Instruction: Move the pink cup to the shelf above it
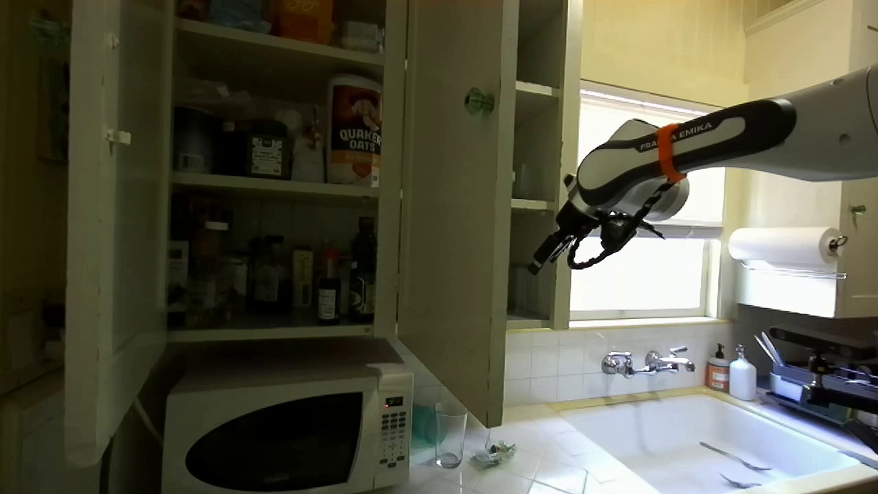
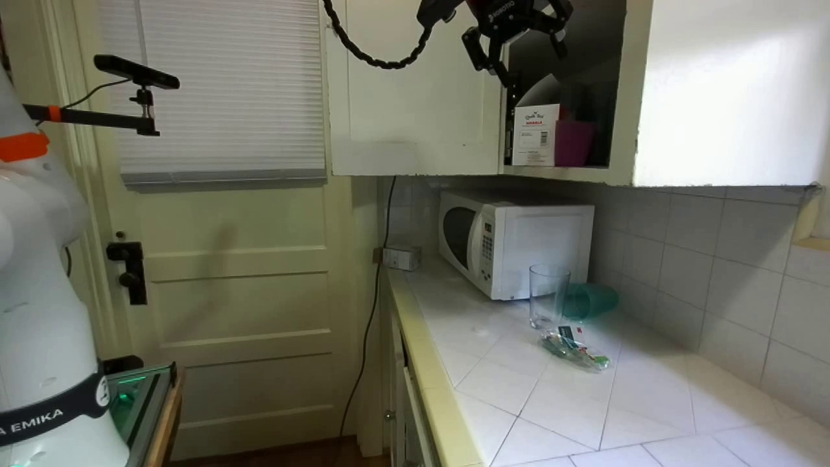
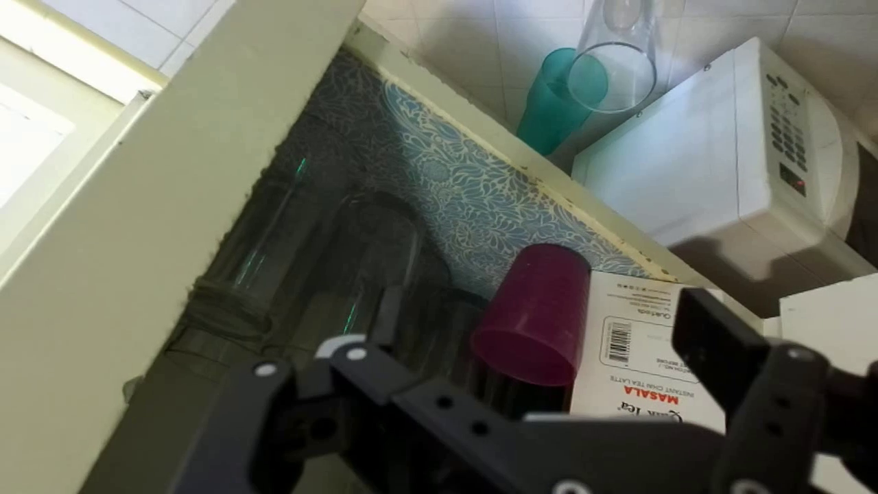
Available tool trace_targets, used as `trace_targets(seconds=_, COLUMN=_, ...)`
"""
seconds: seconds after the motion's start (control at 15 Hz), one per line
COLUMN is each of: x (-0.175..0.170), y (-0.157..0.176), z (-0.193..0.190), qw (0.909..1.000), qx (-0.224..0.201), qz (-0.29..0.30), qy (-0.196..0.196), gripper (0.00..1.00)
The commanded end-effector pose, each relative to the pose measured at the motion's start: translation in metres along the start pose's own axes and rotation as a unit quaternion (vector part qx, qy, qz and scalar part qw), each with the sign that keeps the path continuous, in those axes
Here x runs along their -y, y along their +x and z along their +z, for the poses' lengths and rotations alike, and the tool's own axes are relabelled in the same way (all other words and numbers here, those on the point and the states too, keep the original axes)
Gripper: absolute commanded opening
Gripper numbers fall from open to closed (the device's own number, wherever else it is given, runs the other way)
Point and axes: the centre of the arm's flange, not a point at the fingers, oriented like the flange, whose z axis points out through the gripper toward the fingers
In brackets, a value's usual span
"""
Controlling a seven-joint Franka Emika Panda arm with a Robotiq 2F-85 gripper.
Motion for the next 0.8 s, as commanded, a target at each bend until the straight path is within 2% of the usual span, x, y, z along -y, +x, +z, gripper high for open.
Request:
trace_targets(seconds=0.0, x=0.0, y=0.0, z=0.0, qw=1.0, qx=0.0, qz=0.0, qy=0.0, gripper=1.0)
trace_targets(seconds=0.07, x=0.0, y=0.0, z=0.0, qw=1.0, qx=0.0, qz=0.0, qy=0.0, gripper=1.0)
trace_targets(seconds=0.13, x=0.002, y=-0.002, z=0.011, qw=0.9999, qx=0.004, qz=0.001, qy=0.016, gripper=1.0)
trace_targets(seconds=0.33, x=0.011, y=-0.013, z=0.044, qw=0.998, qx=0.002, qz=0.043, qy=0.047, gripper=1.0)
trace_targets(seconds=0.47, x=0.018, y=-0.017, z=0.069, qw=0.9964, qx=0.008, qz=0.065, qy=0.053, gripper=1.0)
trace_targets(seconds=0.73, x=0.032, y=-0.002, z=0.106, qw=0.9934, qx=-0.014, qz=0.099, qy=0.055, gripper=1.0)
